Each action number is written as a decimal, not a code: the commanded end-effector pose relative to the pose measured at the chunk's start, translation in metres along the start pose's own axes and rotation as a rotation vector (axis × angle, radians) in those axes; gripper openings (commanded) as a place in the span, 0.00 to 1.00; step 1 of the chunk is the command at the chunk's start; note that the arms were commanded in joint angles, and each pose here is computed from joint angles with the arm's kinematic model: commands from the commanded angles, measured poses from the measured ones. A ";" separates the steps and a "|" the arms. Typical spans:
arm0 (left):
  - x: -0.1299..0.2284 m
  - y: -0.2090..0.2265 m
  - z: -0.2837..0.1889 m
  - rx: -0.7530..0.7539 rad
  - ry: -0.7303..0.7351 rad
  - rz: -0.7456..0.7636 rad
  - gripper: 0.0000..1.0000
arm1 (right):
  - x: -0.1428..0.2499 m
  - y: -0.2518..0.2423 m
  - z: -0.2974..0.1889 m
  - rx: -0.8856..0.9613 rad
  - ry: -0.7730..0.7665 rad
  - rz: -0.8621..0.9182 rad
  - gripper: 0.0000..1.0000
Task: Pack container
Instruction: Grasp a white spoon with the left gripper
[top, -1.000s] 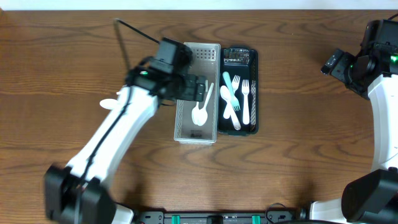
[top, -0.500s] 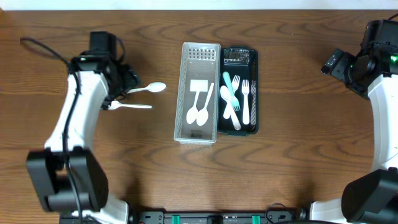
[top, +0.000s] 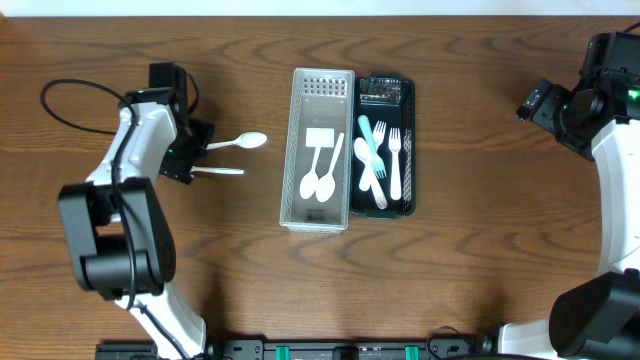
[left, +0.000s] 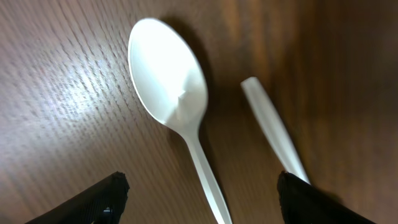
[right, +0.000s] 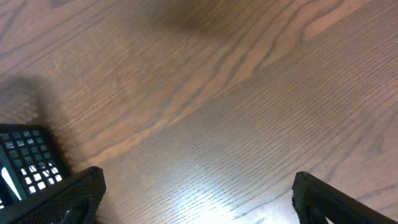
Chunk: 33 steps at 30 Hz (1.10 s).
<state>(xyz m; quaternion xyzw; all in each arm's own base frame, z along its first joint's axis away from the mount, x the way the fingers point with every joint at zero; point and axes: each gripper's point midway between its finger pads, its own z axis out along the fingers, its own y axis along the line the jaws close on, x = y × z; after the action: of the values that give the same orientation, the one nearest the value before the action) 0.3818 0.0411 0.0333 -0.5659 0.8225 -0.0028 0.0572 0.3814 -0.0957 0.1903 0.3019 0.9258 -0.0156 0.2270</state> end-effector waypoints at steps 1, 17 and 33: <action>0.007 0.005 0.018 -0.038 0.052 -0.054 0.78 | 0.000 -0.004 0.003 0.010 0.007 0.002 0.99; 0.011 0.010 0.042 -0.082 0.086 -0.011 0.41 | 0.000 -0.004 0.003 0.010 0.007 0.002 0.99; 0.029 -0.008 -0.007 0.097 0.170 0.383 0.06 | 0.000 -0.004 0.003 0.010 0.007 0.002 0.99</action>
<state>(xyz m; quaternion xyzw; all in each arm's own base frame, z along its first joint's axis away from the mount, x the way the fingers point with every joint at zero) 0.3667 0.0220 0.0034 -0.4613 0.8866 -0.0264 -0.0198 0.3813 -0.0957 0.1903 0.3019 0.9258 -0.0156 0.2268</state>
